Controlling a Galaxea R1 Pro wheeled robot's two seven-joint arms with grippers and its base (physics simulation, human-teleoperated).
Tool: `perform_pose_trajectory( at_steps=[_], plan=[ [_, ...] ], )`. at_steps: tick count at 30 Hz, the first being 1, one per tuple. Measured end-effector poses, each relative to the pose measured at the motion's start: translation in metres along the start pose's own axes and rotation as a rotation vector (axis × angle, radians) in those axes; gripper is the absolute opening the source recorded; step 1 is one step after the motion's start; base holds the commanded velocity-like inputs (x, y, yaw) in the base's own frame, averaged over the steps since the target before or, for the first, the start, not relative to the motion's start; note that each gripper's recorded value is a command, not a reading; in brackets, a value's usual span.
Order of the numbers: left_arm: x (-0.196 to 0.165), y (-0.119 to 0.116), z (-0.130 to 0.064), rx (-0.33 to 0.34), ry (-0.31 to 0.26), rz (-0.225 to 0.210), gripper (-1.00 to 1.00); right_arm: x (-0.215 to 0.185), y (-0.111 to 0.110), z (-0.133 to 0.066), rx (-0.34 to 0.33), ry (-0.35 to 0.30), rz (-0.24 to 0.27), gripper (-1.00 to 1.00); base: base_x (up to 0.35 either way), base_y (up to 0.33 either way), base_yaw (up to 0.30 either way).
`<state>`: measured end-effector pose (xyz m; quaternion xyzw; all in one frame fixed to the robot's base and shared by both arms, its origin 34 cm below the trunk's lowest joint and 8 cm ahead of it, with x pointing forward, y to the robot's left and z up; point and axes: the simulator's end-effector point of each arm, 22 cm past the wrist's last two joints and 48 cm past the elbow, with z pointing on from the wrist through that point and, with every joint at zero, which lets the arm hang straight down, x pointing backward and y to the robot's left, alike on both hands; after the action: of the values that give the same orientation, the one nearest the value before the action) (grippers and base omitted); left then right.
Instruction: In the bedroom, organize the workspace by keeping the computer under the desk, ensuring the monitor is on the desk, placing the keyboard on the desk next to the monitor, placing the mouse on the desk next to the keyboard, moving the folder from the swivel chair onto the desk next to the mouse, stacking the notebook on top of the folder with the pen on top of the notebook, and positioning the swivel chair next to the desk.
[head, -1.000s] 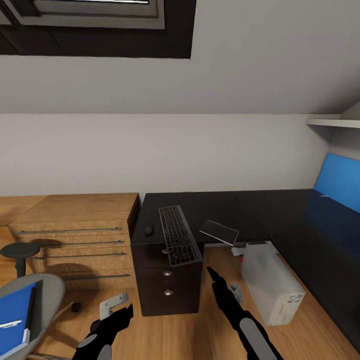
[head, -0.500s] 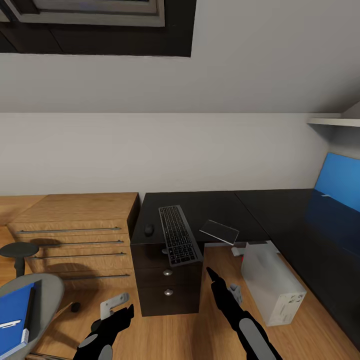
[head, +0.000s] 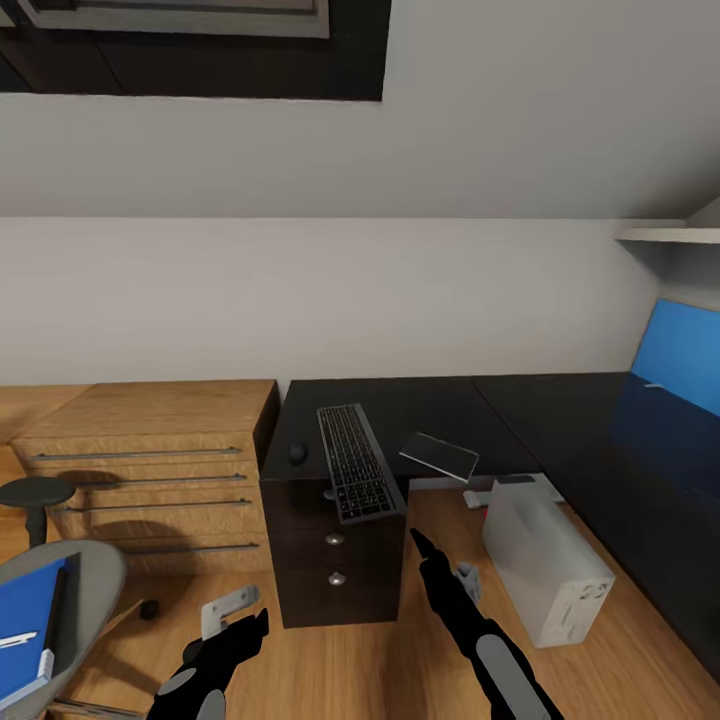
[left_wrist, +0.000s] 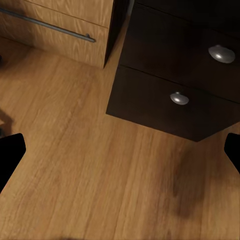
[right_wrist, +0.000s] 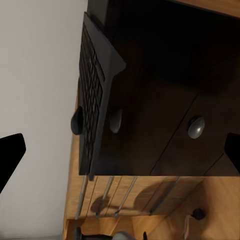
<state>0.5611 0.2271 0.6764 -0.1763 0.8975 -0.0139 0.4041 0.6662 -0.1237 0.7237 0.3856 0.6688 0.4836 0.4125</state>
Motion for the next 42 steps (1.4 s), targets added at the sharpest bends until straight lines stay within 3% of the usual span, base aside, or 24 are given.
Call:
perform_pose_trajectory(
  at_steps=[18, 23, 29, 42],
  plan=[
    [0.031, -0.004, 0.018, 0.019, 0.005, 0.021, 1.0, 0.018, -0.026, 0.004, -0.028, 0.021, -0.01, 1.0, 0.0, 0.0, 0.0],
    [0.032, -0.005, 0.018, 0.021, 0.006, 0.024, 1.0, 0.023, -0.024, 0.005, -0.03, 0.033, -0.018, 1.0, 0.0, 0.0, 0.0],
    [0.036, -0.004, 0.02, 0.019, 0.015, 0.027, 1.0, 0.054, -0.017, 0.006, -0.047, 0.104, -0.052, 1.0, 0.032, 0.026, 0.0],
    [0.038, -0.003, 0.021, 0.018, 0.018, 0.028, 1.0, 0.057, -0.016, 0.006, -0.051, 0.109, -0.06, 1.0, 0.106, 0.08, 0.0]
  ],
)
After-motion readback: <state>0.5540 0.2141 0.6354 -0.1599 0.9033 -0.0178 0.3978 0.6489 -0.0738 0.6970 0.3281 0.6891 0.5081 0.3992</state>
